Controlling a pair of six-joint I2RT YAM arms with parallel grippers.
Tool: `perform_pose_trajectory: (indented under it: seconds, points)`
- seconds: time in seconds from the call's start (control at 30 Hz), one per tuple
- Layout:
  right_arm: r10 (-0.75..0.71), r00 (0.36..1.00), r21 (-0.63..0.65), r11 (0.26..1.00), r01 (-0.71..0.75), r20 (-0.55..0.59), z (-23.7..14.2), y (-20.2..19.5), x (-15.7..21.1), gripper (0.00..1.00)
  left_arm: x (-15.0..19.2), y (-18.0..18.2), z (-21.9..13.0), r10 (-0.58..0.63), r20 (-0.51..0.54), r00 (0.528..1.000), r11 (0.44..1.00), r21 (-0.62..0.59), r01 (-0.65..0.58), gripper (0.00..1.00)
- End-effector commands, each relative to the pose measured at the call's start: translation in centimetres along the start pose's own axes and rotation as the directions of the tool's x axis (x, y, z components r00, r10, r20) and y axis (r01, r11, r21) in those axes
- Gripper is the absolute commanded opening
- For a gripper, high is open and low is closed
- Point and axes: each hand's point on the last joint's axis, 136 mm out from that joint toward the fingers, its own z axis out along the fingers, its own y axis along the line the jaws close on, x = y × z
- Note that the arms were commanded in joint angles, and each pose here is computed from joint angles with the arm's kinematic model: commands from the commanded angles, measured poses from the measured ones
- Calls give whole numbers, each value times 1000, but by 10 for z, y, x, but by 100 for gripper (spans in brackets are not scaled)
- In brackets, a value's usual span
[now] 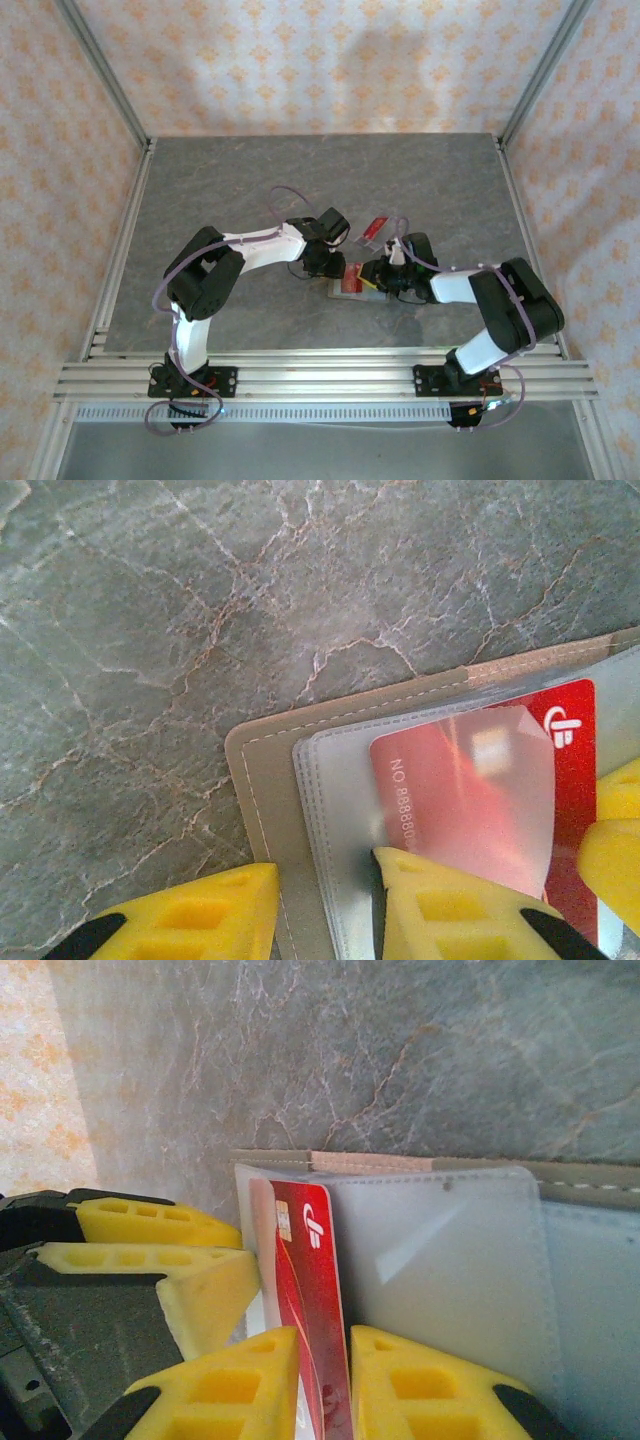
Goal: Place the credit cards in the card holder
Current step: Insert the credit card into the card slot.
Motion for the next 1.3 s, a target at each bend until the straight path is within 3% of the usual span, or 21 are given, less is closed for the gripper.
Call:
perform_pose_trajectory:
  seconds: [0.0, 0.4, 0.63, 1.27]
  points:
    - [26, 1000, 70, 997, -25, -9, 5, -22, 10, 20, 32, 50, 39, -17, -101, 995, 983, -184, -2, 30]
    - [22, 1000, 18, 1000, -22, -7, 4, -12, 10, 17, 34, 49, 44, -13, -108, 994, 982, -191, -8, 30]
    - [37, 999, 0, 999, -37, -6, 5, -13, 11, 0, 35, 50, 45, -13, -109, 994, 980, -197, -9, 30]
    - [-5, 1000, 95, 995, 4, 18, -14, -20, 18, 0, 39, 49, 37, -64, -92, 994, 985, -168, 48, 32]
